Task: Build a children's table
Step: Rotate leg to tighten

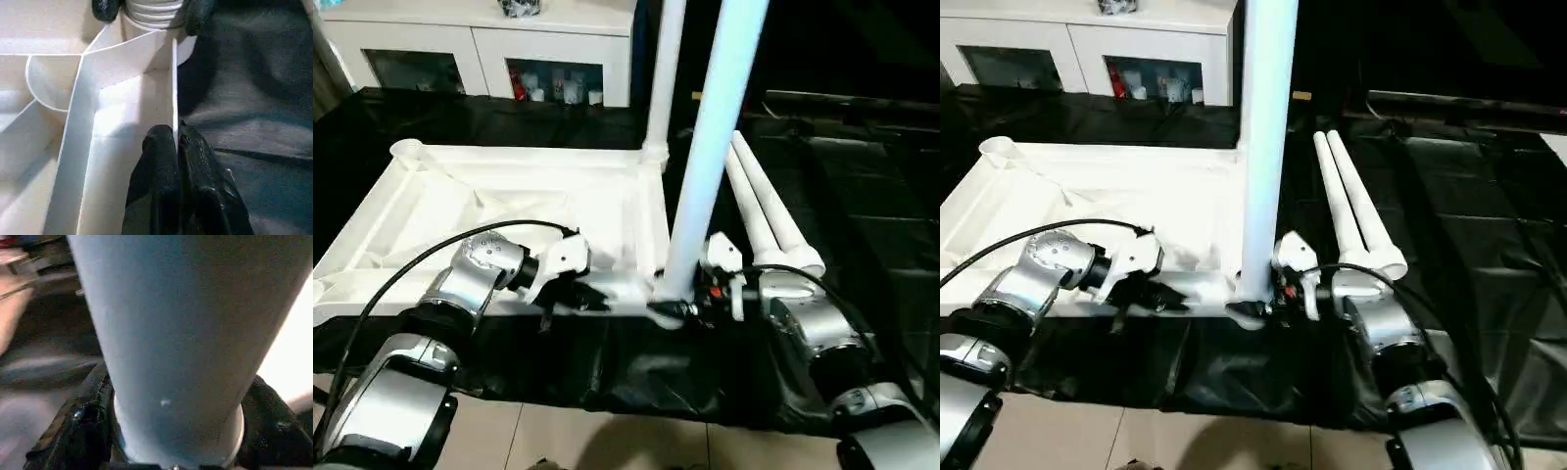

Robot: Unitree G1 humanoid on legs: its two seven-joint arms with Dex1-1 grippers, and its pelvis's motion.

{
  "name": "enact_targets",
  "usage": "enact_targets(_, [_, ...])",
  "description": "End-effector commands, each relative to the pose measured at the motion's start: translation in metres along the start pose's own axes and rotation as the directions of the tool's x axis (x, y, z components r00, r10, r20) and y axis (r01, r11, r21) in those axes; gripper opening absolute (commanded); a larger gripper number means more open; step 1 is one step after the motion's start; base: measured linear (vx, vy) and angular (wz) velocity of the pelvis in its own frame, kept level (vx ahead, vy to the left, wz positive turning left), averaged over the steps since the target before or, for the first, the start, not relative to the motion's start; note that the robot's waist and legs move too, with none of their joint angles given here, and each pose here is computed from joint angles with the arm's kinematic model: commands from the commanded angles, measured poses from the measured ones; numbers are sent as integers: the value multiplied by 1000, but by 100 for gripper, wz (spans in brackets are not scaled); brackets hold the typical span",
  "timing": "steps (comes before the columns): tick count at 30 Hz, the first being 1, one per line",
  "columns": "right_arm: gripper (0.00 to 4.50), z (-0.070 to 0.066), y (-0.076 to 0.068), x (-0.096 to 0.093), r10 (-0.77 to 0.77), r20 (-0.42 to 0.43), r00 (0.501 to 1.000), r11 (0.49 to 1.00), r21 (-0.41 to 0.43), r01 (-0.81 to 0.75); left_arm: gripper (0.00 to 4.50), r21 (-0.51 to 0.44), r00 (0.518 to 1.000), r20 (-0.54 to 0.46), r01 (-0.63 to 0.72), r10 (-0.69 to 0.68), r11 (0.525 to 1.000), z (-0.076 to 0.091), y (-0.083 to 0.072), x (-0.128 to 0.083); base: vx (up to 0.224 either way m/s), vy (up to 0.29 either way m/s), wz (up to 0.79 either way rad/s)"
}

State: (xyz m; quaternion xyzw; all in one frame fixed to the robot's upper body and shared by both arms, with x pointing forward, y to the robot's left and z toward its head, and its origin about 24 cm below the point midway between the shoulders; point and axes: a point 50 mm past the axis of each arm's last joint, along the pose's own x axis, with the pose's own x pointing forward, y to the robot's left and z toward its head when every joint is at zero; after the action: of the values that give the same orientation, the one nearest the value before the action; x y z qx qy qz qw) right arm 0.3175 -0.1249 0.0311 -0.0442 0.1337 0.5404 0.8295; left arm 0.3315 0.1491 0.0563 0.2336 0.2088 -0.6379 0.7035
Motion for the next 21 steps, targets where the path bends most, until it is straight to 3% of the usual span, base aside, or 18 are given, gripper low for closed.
enact_targets(1, [273,-6,-6,11,-194,-17,981,980,46,195,0,-16,997,-19,-81,81,997,8,6,16,0,0,0])
enact_targets(4, [272,-8,-8,18,-318,-10,948,945,81,318,0,-44,993,12,-118,119,992,15,8,26,0,0,0])
enact_targets(7, [272,-9,-8,36,-499,-27,866,856,143,498,0,-70,978,29,-205,207,976,28,11,46,0,0,0])
enact_targets(11, [272,-3,-3,52,-568,-26,823,811,153,564,0,-83,969,67,-231,237,969,40,9,62,0,0,0])
enact_targets(12, [328,2,0,57,-549,10,836,827,153,541,0,-77,967,80,-235,241,969,42,9,65,0,0,0])
enact_targets(21, [386,9,-13,42,-531,59,845,844,125,521,0,-11,977,63,-201,201,979,33,7,52,0,0,0])
